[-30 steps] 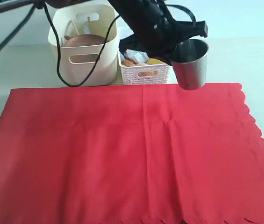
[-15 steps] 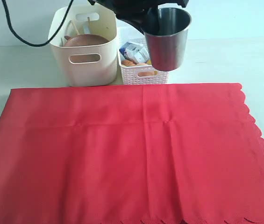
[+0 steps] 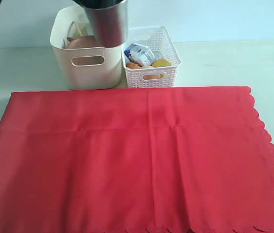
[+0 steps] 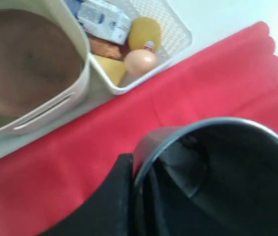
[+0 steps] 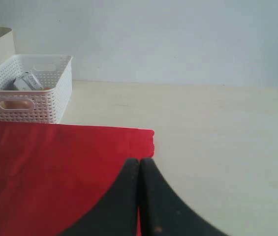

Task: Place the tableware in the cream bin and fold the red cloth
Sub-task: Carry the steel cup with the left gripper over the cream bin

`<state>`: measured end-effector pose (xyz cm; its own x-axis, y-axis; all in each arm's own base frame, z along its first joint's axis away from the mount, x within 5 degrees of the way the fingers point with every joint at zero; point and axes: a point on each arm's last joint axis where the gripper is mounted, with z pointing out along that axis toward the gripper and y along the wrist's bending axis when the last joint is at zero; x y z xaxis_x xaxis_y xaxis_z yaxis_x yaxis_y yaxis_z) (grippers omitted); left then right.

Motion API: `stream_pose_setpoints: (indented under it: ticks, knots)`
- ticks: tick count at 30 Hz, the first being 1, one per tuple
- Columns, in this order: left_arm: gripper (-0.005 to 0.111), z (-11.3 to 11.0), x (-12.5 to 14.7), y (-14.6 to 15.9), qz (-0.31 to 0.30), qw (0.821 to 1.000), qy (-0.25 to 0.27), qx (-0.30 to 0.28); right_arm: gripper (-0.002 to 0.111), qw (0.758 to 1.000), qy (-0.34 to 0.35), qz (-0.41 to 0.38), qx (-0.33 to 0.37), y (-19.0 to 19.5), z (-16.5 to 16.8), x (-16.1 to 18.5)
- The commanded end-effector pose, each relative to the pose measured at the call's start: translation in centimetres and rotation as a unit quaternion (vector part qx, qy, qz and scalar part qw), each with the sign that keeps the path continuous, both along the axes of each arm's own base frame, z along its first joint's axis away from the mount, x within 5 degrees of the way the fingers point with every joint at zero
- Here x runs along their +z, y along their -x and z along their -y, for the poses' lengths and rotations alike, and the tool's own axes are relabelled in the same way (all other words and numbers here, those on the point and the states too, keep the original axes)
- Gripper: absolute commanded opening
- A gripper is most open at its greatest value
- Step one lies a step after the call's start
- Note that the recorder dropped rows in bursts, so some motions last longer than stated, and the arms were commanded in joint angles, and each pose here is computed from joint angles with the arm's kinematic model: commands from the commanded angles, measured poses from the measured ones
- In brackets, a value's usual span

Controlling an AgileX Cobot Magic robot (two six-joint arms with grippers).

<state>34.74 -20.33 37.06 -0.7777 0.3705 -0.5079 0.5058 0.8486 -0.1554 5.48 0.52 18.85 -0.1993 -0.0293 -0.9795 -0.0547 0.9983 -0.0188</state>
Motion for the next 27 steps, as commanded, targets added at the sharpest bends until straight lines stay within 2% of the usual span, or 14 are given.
stream_pose_setpoints:
  ticks: [1, 7, 14, 20, 27]
  knots:
    - [0.0, -3.5, 0.8, -1.2, 0.026, 0.999, 0.003, 0.038, 0.0, 1.0, 0.001, 0.006, -0.003, 0.0, 0.0, 0.0]
    - [0.0, -7.0, 1.4, -3.5, 0.058, 0.992, 0.057, 0.099, 0.0, 1.0, 0.001, 0.006, -0.003, 0.0, 0.0, 0.0]
    - [0.0, -8.7, 1.0, -5.7, 0.1, 0.983, 0.077, 0.136, 0.0, 1.0, 0.001, 0.006, -0.003, 0.0, 0.0, 0.0]
    - [0.0, -8.3, -2.3, -8.3, 0.089, 0.981, 0.083, 0.15, 0.0, 1.0, 0.001, 0.006, -0.003, 0.0, 0.0, 0.0]
    - [0.0, -7.6, -8.2, -11.6, 0.068, 0.98, 0.082, 0.166, 0.0, 1.0, 0.001, 0.006, -0.003, 0.0, 0.0, 0.0]
